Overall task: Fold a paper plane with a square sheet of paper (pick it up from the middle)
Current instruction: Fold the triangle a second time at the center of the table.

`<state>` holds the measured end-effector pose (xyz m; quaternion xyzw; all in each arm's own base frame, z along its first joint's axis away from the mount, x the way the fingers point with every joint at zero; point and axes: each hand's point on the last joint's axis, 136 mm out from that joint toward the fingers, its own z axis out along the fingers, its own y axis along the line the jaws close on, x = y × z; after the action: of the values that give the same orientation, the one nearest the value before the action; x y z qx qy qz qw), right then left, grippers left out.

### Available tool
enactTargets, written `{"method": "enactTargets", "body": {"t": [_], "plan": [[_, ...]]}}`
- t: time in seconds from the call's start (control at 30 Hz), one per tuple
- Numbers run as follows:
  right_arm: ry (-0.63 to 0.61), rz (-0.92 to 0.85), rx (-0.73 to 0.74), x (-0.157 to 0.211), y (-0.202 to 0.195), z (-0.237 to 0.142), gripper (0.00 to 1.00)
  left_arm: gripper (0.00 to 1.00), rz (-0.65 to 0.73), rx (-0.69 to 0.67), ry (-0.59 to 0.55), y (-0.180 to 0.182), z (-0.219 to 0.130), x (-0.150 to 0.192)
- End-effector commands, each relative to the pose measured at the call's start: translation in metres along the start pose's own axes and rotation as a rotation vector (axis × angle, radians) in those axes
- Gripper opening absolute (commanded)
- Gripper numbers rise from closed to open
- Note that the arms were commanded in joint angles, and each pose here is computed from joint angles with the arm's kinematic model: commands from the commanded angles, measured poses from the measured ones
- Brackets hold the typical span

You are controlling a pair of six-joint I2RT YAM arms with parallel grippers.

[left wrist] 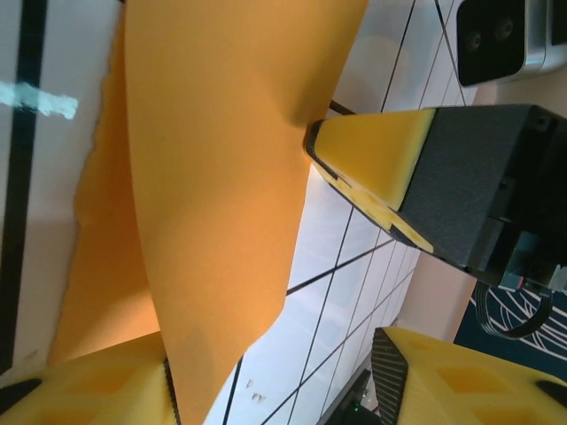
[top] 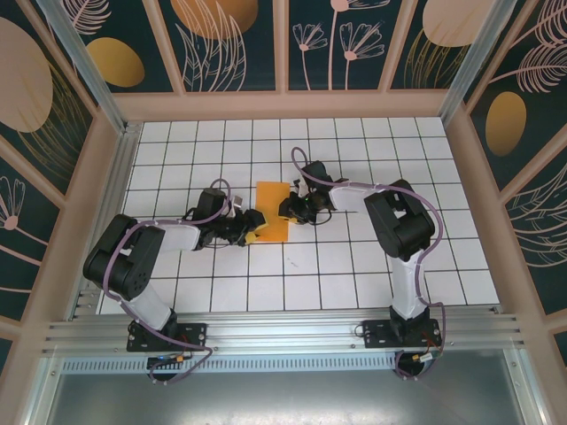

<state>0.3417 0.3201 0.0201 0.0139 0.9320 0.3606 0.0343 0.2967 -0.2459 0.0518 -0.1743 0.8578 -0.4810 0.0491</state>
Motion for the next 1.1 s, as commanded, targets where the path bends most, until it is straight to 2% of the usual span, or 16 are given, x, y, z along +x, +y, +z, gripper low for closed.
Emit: {"method": "enactTargets", "body": {"t": [0.0, 0.17, 0.4, 0.7, 0.83, 1.07], "plan": [[0.049, 0.080, 0.167, 0.017, -0.058, 0.022, 0.31, 0.53, 0.024, -0.055, -0.046, 0.008, 0.001, -0.007], [0.049, 0.075, 0.165, 0.017, -0.058, 0.022, 0.30, 0.32, 0.028, -0.153, -0.072, 0.024, -0.002, -0.012], [0.042, 0.053, 0.127, 0.015, -0.050, 0.021, 0.25, 0.01, 0.021, -0.198, -0.079, 0.028, 0.000, -0.017], [-0.120, -0.104, 0.029, -0.030, 0.010, -0.010, 0.25, 0.00, 0.072, -0.373, -0.046, 0.048, -0.002, -0.020], [-0.147, -0.134, 0.095, -0.048, 0.006, -0.006, 0.25, 0.00, 0.083, -0.381, -0.045, 0.045, -0.003, -0.022], [-0.141, -0.153, 0.152, -0.060, -0.002, 0.005, 0.23, 0.00, 0.080, -0.379, -0.056, 0.042, -0.003, -0.025]]}}
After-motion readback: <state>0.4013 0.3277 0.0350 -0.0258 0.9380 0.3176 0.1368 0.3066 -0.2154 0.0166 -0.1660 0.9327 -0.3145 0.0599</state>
